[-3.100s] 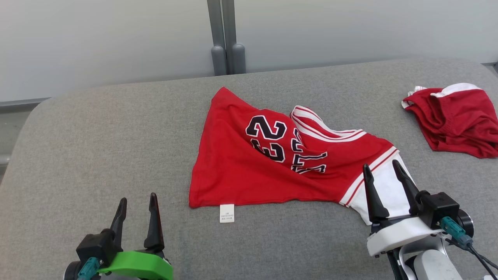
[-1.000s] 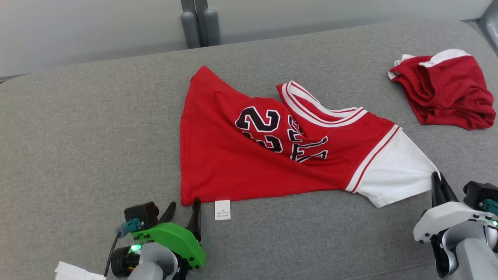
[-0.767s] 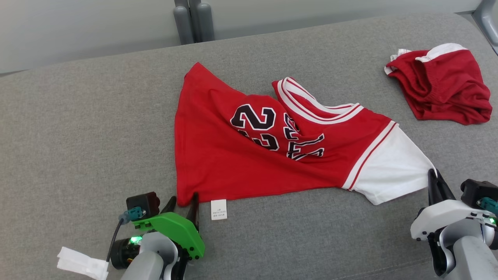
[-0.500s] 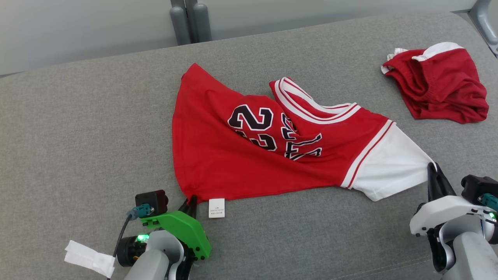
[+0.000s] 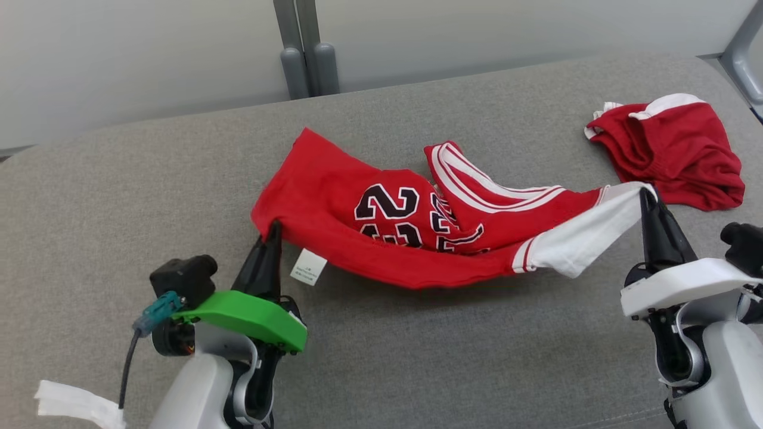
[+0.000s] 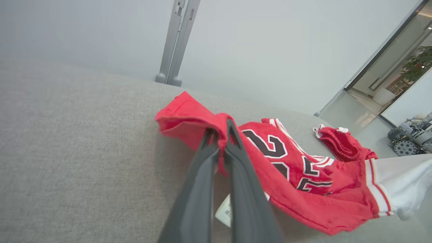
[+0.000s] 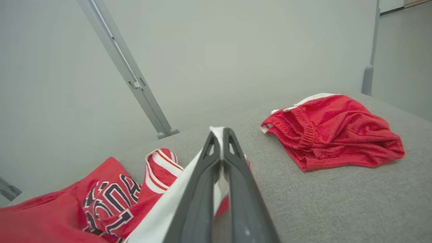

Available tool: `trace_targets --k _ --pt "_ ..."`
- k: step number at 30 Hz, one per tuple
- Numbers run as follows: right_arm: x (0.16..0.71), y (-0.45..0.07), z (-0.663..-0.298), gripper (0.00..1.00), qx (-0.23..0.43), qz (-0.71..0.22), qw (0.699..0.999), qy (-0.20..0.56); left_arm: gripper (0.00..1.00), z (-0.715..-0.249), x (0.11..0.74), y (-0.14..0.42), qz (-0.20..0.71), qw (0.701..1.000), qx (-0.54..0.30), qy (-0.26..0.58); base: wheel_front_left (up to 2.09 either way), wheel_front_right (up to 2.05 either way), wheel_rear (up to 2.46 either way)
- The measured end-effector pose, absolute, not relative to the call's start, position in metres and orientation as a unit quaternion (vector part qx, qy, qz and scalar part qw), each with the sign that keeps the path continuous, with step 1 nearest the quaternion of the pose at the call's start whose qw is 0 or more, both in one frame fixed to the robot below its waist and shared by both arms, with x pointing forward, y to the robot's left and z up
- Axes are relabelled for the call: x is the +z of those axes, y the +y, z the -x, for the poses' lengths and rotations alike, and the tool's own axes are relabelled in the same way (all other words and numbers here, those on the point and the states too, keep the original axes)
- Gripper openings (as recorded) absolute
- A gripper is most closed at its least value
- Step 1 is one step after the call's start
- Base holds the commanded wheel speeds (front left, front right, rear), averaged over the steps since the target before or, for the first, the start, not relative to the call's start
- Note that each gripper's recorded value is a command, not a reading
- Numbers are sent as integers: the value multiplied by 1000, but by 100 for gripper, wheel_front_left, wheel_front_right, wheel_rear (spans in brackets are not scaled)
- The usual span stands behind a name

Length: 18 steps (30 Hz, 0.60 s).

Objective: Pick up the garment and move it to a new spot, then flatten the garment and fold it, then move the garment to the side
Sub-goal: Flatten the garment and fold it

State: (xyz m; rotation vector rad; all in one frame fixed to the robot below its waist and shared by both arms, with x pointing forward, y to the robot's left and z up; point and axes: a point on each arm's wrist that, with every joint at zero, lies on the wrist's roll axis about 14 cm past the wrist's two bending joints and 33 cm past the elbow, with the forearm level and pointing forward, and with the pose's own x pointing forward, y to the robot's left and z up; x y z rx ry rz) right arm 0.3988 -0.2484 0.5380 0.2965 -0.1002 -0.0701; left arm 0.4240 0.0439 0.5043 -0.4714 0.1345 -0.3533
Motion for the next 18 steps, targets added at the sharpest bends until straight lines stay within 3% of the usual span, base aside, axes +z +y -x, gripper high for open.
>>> trace_targets --k 9,18 --pt "653 -229 -372 0 46 -197 963 -181 0 -406 645 76 246 942 -190 -129 0 0 0" --pt "750 -235 -319 0 74 -185 926 -321 0 -371 747 91 204 916 -222 -266 0 0 0"
